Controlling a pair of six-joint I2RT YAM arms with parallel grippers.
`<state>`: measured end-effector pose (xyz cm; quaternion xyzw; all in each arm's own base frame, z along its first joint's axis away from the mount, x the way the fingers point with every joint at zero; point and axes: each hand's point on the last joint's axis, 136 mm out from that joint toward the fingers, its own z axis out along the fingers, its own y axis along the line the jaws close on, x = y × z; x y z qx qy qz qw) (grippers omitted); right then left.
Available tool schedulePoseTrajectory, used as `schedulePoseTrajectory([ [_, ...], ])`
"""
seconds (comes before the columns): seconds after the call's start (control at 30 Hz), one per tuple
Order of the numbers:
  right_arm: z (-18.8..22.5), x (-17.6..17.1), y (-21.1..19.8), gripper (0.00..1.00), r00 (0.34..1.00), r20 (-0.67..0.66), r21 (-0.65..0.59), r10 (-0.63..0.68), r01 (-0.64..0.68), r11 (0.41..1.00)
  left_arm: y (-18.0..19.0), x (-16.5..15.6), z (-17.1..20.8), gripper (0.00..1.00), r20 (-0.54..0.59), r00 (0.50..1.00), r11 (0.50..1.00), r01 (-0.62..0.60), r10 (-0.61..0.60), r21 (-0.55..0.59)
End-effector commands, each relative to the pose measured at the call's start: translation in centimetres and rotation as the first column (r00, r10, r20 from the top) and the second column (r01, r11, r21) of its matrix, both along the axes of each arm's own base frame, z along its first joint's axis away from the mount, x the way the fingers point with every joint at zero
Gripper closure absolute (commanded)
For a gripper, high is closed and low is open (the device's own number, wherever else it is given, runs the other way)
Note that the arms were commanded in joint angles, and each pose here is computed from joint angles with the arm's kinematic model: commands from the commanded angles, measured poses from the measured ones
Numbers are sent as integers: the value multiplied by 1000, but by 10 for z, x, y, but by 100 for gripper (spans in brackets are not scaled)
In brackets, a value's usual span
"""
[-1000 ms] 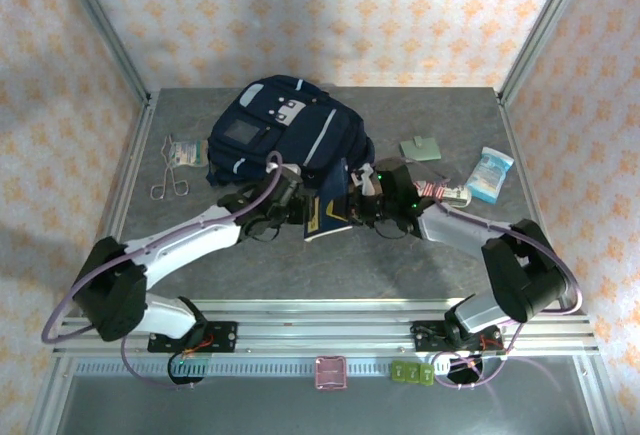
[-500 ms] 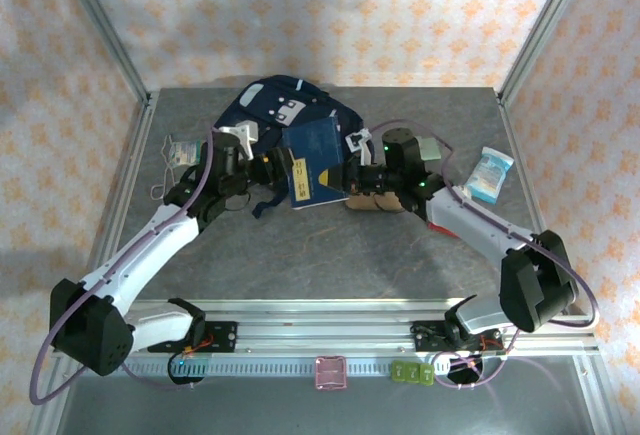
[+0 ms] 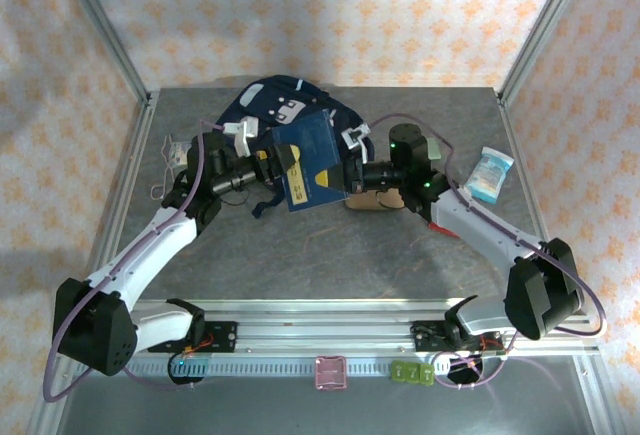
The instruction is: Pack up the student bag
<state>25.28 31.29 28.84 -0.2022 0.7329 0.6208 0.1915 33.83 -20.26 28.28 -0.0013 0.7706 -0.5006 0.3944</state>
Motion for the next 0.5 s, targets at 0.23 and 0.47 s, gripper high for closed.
schedulePoseTrajectory([
  [0.23,24,18,-2,88,998,56,41,-16,14,999,-10,-23,31,92,95,987,986,136,-127,-97],
  [0.47,37,18,-6,49,996,55,96,-66,60,994,7,-4,45,100,100,994,964,-11,39,-264],
])
